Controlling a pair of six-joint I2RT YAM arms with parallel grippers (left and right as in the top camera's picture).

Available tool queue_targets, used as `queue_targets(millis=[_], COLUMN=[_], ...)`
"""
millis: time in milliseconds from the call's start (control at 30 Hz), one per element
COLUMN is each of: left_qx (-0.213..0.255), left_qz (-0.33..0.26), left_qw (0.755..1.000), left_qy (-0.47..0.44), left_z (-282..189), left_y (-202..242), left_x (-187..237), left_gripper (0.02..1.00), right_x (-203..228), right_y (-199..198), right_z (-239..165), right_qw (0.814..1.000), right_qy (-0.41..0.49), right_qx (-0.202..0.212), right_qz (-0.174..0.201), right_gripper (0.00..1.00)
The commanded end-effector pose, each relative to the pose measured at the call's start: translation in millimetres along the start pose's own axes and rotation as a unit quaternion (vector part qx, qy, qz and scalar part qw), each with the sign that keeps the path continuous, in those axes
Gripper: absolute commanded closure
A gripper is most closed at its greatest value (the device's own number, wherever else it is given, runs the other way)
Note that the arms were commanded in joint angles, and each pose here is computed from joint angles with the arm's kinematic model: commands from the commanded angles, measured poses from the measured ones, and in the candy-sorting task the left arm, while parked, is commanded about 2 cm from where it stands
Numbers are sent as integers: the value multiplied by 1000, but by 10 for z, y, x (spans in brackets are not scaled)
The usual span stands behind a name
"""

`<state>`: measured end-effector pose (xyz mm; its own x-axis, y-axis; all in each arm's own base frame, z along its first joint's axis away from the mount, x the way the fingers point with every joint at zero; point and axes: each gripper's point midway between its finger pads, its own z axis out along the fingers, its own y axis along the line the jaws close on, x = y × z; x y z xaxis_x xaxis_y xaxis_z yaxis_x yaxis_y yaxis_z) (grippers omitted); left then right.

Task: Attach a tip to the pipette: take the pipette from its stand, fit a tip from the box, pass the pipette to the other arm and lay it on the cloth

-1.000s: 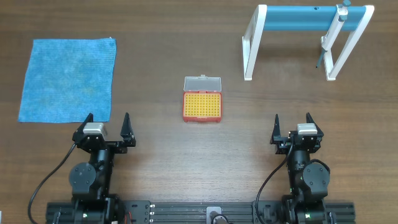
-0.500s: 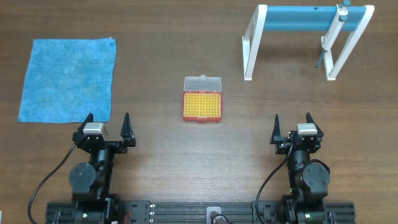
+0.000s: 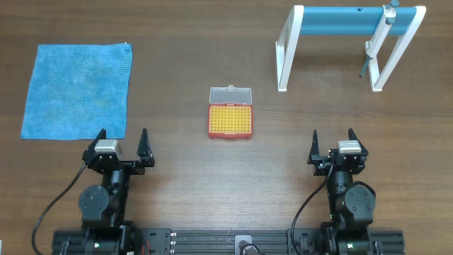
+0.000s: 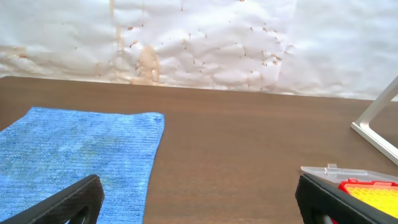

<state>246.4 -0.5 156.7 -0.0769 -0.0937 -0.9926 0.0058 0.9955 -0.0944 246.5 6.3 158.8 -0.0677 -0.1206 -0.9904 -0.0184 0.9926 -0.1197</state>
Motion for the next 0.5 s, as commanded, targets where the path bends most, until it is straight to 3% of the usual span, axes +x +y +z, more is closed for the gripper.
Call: queue_targets(millis=[33, 500], left_qx=[13, 13], left_qz=[-2, -2], left_qw=[1000, 1000], left_qy=[1, 2], left_z=[-4, -4], left_y=[-49, -49], left_x=[11, 12], left_gripper=[20, 20], right_x=[22, -7], right_y=[-13, -11], right_z=[1, 124], right_qw=[1000, 999], right_qy=[2, 39], right_qx=[5, 1], right_qz=[-7, -9], right_gripper=[187, 187])
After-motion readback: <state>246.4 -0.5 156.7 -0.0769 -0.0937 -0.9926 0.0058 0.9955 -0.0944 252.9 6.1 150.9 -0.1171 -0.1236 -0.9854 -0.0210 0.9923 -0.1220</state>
